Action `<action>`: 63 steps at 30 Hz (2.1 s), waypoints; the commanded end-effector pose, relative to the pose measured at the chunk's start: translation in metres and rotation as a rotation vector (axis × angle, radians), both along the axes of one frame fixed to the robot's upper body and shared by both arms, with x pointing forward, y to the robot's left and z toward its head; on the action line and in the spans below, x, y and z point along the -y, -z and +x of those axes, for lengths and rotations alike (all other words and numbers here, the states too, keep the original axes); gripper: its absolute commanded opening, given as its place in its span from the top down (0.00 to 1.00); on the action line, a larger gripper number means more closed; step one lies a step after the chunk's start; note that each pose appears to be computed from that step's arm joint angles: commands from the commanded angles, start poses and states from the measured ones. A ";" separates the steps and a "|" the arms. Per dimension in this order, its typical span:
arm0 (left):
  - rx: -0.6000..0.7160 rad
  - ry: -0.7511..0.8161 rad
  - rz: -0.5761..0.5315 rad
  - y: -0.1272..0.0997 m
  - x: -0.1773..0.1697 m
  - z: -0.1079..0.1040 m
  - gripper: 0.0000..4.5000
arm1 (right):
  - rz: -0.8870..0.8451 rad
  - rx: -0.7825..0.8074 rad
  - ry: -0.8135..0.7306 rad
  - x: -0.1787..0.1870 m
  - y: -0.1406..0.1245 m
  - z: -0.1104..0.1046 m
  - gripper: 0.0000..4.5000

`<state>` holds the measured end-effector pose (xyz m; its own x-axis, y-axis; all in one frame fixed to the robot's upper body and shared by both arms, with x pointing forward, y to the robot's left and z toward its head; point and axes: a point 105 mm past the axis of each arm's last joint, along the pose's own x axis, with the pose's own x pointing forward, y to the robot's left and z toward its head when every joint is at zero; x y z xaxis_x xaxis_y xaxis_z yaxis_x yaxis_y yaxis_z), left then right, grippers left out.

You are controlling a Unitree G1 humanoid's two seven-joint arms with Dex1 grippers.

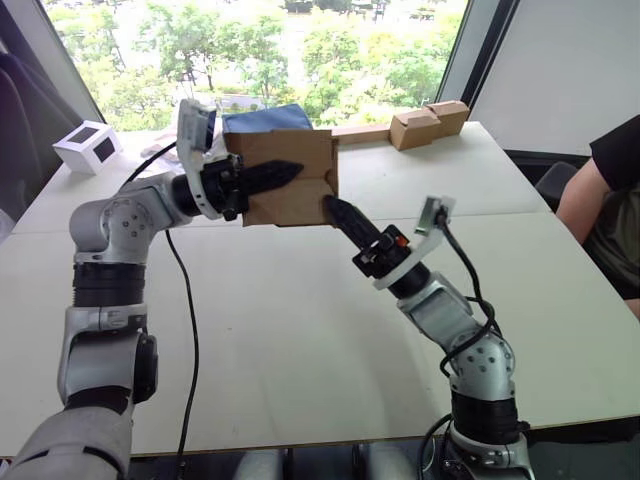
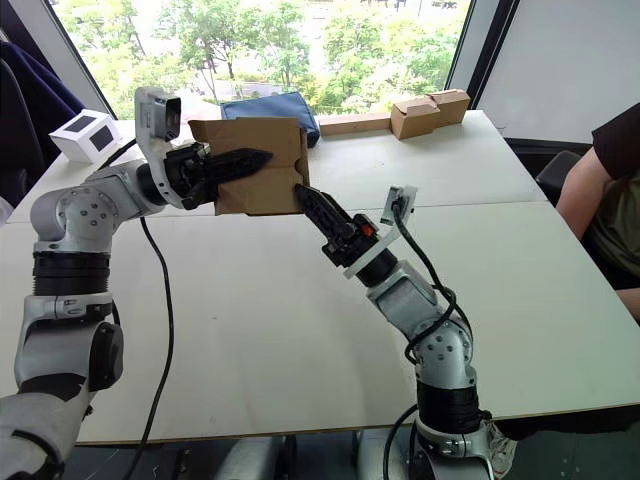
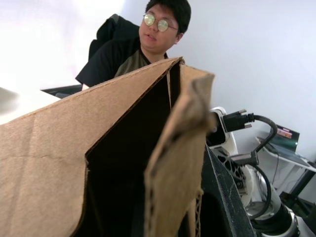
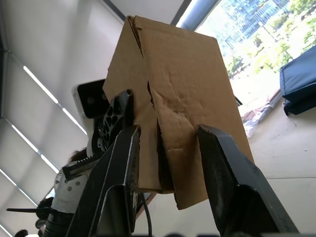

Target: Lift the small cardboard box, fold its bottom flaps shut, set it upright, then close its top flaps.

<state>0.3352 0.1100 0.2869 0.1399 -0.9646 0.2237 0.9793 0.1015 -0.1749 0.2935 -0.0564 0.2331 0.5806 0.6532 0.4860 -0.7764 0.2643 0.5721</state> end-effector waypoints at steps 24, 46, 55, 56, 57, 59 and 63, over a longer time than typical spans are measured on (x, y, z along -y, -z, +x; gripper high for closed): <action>0.099 0.050 -0.039 -0.021 0.003 -0.021 1.00 | 0.131 -0.022 0.002 0.011 -0.010 -0.006 0.59; 0.134 0.026 -0.060 -0.035 -0.013 -0.018 1.00 | -0.175 0.091 -0.006 0.045 -0.004 -0.027 0.59; 0.132 0.042 -0.074 -0.037 -0.011 -0.020 1.00 | -0.064 0.057 0.093 0.072 -0.010 -0.009 0.13; 0.130 0.045 -0.080 -0.038 -0.011 -0.021 1.00 | -0.039 0.057 0.118 0.074 -0.013 -0.003 0.13; 0.129 0.047 -0.082 -0.038 -0.010 -0.021 1.00 | -0.002 0.059 0.135 0.074 -0.018 0.002 0.13; 0.125 0.049 -0.085 -0.037 -0.009 -0.021 1.00 | 0.049 0.067 0.141 0.070 -0.025 0.009 0.13; 0.119 0.042 -0.098 -0.036 -0.007 -0.021 1.00 | 0.125 0.082 0.115 0.060 -0.033 0.012 0.22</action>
<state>0.3217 0.1156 0.3091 0.0906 -0.9503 0.2979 0.9916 0.0583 -0.1157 0.3085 -0.1183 0.2569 0.6273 0.5296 0.5709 -0.7688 0.3046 0.5623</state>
